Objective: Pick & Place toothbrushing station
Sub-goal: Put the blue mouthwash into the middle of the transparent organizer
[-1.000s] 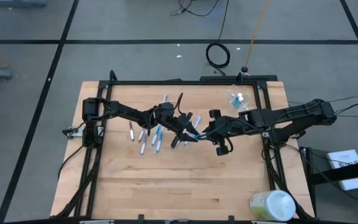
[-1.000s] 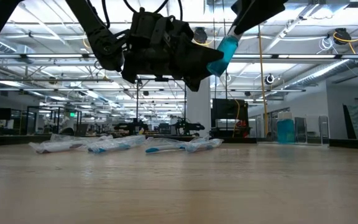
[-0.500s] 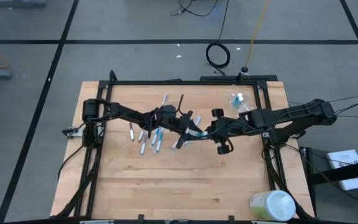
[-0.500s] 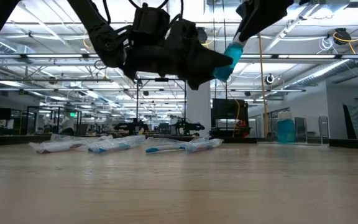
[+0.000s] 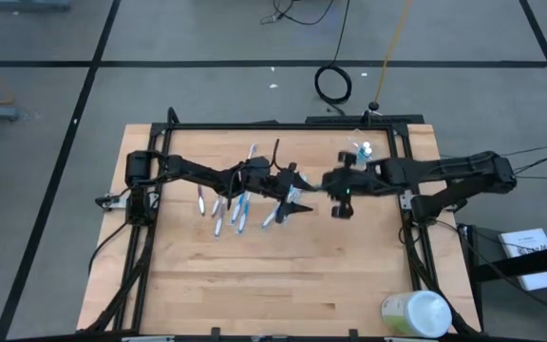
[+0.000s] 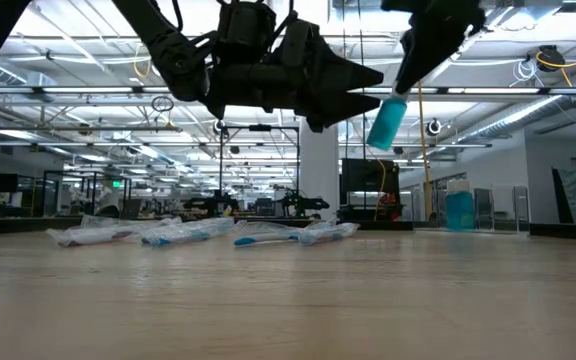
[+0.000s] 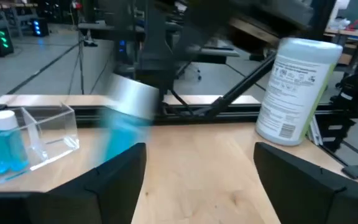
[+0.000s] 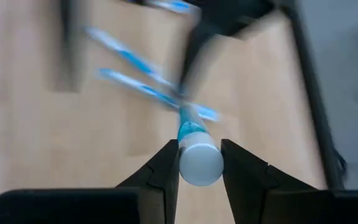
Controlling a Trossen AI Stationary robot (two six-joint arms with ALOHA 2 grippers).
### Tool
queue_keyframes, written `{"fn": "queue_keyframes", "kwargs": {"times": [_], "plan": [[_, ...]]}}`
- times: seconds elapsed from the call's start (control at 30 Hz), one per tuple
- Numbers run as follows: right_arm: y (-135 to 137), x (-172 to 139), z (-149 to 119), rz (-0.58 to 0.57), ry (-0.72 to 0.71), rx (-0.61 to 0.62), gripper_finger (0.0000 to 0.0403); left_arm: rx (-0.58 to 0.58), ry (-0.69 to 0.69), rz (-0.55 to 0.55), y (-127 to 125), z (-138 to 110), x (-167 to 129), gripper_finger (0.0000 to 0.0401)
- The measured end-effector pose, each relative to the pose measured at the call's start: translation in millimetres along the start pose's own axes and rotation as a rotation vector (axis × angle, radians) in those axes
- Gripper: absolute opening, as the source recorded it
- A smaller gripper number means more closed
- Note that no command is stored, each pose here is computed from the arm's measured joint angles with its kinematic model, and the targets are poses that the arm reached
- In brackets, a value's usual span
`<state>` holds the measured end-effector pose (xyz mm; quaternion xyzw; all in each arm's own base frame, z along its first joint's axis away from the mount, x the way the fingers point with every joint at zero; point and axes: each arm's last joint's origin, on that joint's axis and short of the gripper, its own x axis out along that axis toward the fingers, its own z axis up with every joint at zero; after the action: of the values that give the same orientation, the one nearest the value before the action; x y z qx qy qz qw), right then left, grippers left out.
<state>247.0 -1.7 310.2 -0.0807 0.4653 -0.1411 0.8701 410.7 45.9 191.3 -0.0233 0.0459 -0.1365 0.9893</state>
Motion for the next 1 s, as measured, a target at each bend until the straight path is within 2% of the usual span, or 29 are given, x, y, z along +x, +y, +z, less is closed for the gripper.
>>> {"fn": "queue_keyframes", "kwargs": {"times": [0.3, 0.53, 0.67, 0.87, 1.0], "plan": [[-69.9, -12.8, -21.9, -0.182, 0.062, 0.301, 0.0091, -0.004, 0.009, -0.002, -0.1, -1.0, 0.0, 0.0311], [-119.8, -24.5, -51.8, -0.342, 0.126, 0.662, 0.0091, -0.008, 0.016, -0.002, -0.4, -1.8, 0.1, 0.0307], [-135.1, -31.9, -69.3, -0.412, 0.183, 0.811, 0.0091, -0.009, 0.017, -0.002, -0.4, -1.9, 0.0, 0.031], [-148.2, -36.2, -86.8, -0.468, 0.266, 0.939, 0.0091, -0.009, 0.017, -0.002, -0.4, -2.0, 0.0, 0.0304], [-156.5, -37.3, -93.5, -0.431, 0.265, 1.015, 0.0091, -0.018, 0.017, -0.002, -0.4, -2.0, 0.0, 0.0306]]}}
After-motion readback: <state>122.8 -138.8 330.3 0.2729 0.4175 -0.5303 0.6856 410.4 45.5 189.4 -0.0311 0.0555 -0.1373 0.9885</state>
